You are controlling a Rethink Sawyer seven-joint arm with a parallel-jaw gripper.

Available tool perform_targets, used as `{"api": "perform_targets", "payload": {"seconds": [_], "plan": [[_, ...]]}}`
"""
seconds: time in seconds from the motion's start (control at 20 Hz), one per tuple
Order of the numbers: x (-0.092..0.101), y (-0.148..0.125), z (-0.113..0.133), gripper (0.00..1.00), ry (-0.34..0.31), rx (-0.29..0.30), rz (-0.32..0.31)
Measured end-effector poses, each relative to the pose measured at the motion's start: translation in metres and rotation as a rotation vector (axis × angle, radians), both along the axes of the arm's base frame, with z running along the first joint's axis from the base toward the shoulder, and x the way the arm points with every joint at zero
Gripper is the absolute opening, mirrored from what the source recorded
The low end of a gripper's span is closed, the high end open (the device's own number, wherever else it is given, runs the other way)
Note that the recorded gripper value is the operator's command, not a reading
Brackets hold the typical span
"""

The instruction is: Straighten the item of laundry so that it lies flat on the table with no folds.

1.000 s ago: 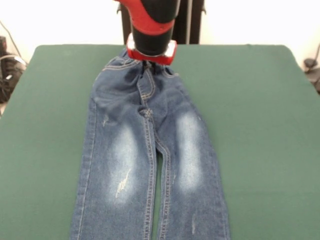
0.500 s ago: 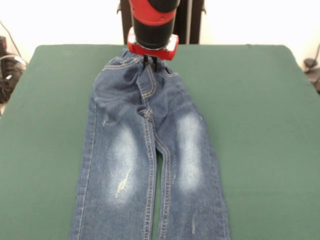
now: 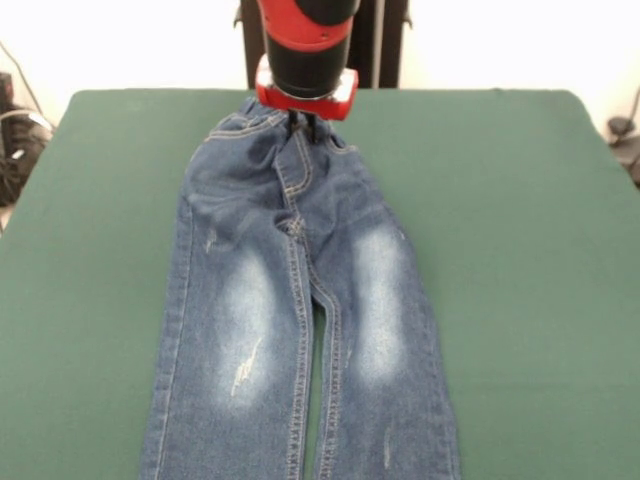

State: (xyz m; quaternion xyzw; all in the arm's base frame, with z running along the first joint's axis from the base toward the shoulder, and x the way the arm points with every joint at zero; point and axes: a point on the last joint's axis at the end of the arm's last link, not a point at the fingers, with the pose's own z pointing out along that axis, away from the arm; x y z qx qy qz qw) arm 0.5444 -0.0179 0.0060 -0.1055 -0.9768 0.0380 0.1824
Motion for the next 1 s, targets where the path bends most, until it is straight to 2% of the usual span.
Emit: {"api": "perform_targets", "payload": {"seconds": [0.45, 0.7, 0.85, 1.0], "plan": [[0.001, 0.001, 0.001, 0.00, 0.000, 0.010, -0.024], [0.004, 0.010, 0.004, 0.00, -0.011, 0.044, -0.082], [0.010, 0.020, 0.011, 0.00, -0.036, 0.096, -0.167], [0.013, 0.024, 0.014, 0.00, -0.045, 0.121, -0.210]]}}
